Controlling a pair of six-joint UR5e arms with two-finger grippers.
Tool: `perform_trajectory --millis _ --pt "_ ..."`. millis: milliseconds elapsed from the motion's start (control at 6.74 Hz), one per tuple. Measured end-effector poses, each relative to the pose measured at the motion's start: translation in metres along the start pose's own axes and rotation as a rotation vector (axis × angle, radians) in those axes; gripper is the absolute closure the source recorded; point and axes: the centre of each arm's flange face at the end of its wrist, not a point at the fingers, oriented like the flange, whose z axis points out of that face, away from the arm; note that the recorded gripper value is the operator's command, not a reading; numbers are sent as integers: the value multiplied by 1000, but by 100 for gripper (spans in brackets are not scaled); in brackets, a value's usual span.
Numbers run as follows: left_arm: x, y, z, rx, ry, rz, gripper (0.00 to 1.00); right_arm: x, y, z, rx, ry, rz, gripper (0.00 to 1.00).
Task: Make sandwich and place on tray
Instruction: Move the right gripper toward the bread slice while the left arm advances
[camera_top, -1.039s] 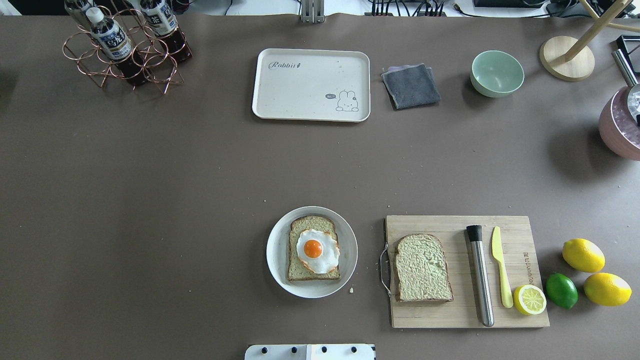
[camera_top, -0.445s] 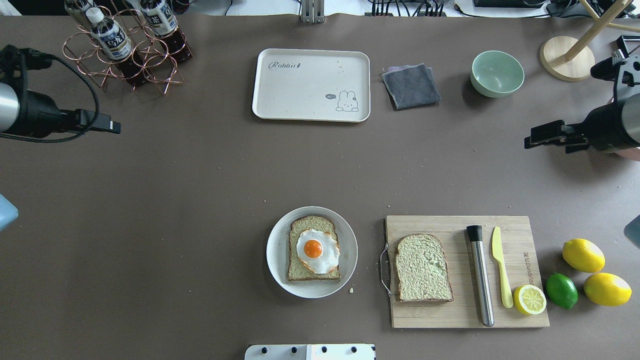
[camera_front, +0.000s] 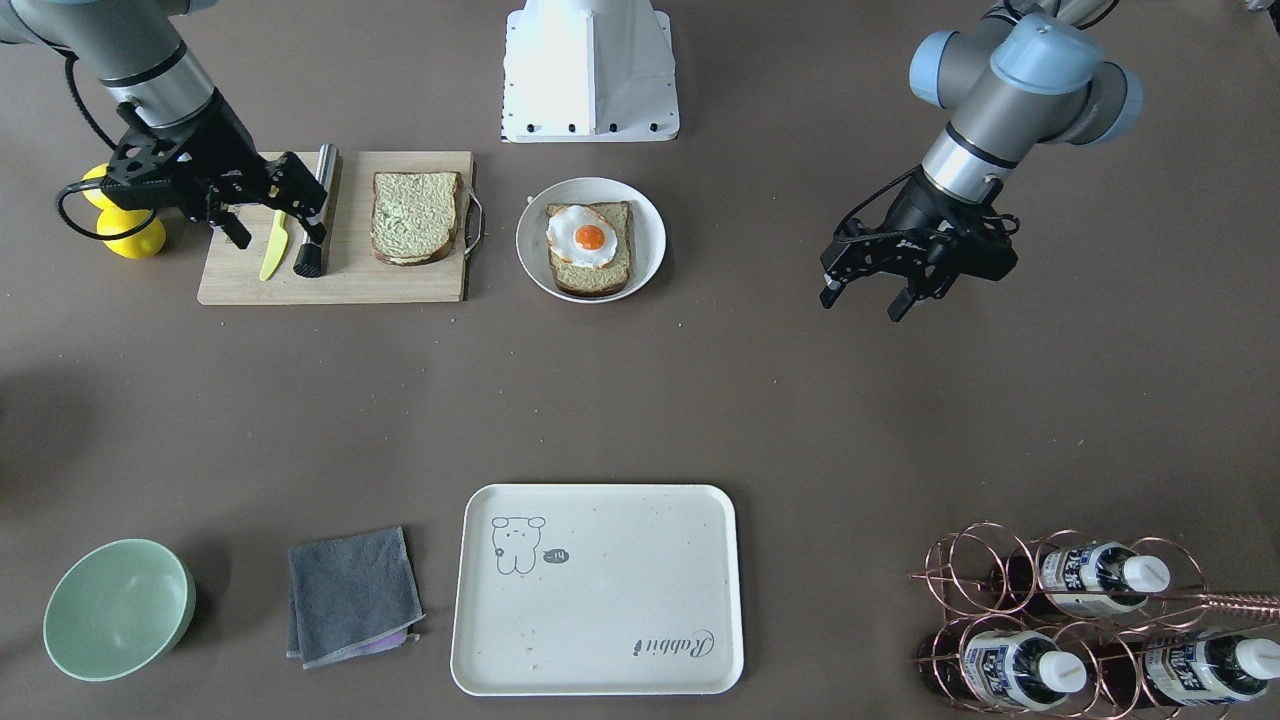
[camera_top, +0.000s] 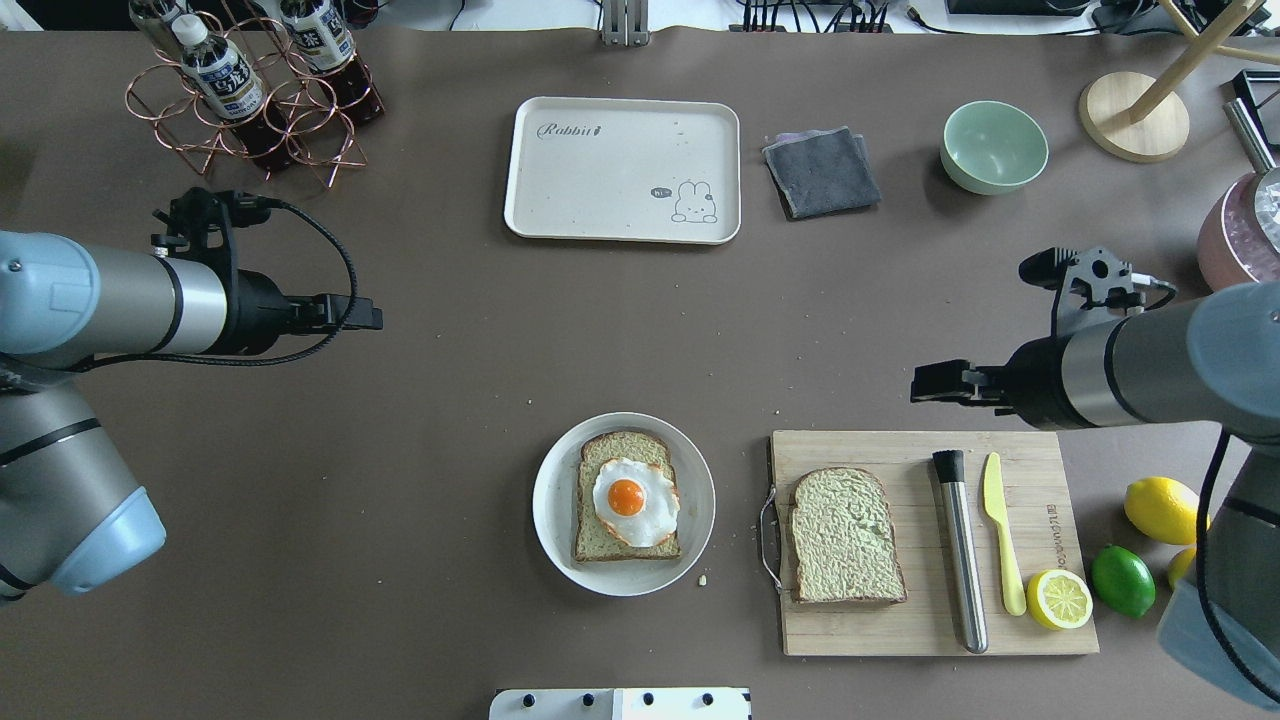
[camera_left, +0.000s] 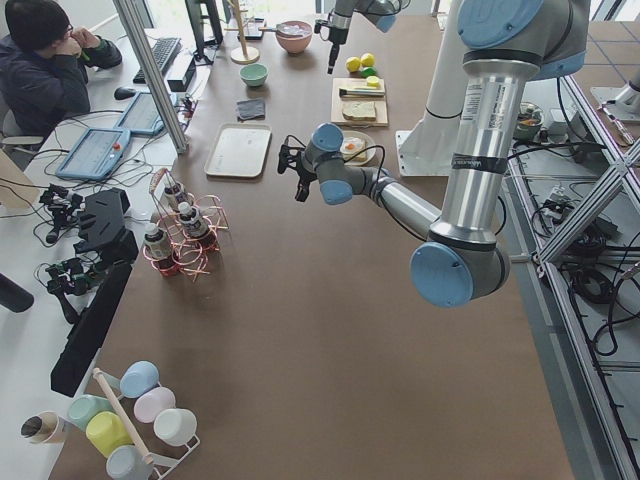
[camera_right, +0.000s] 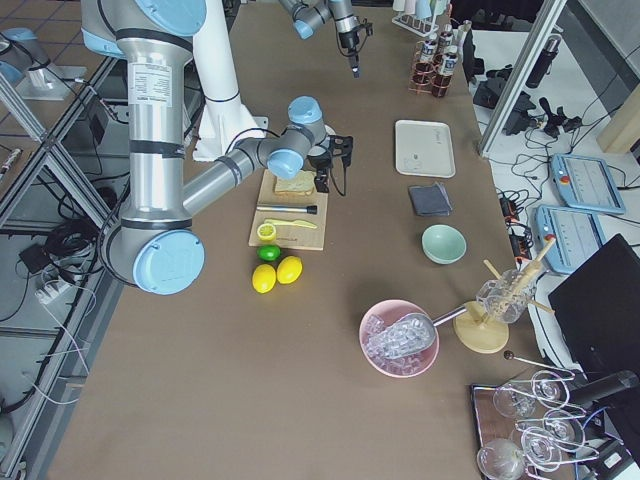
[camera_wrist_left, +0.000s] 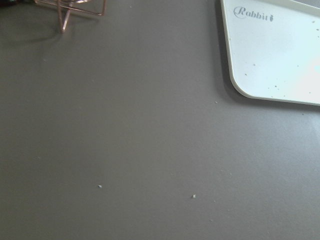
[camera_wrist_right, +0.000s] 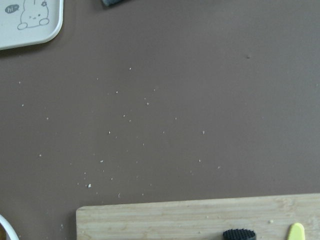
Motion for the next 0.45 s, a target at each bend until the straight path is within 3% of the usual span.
perform_trajectory --millis 297,445 --pt "80 30 24 11 -3 -33 2 -15 62 19 -21 -26 -13 10" --pt "108 43 31 13 -8 -41 2 -7 85 24 -28 -49 -26 31"
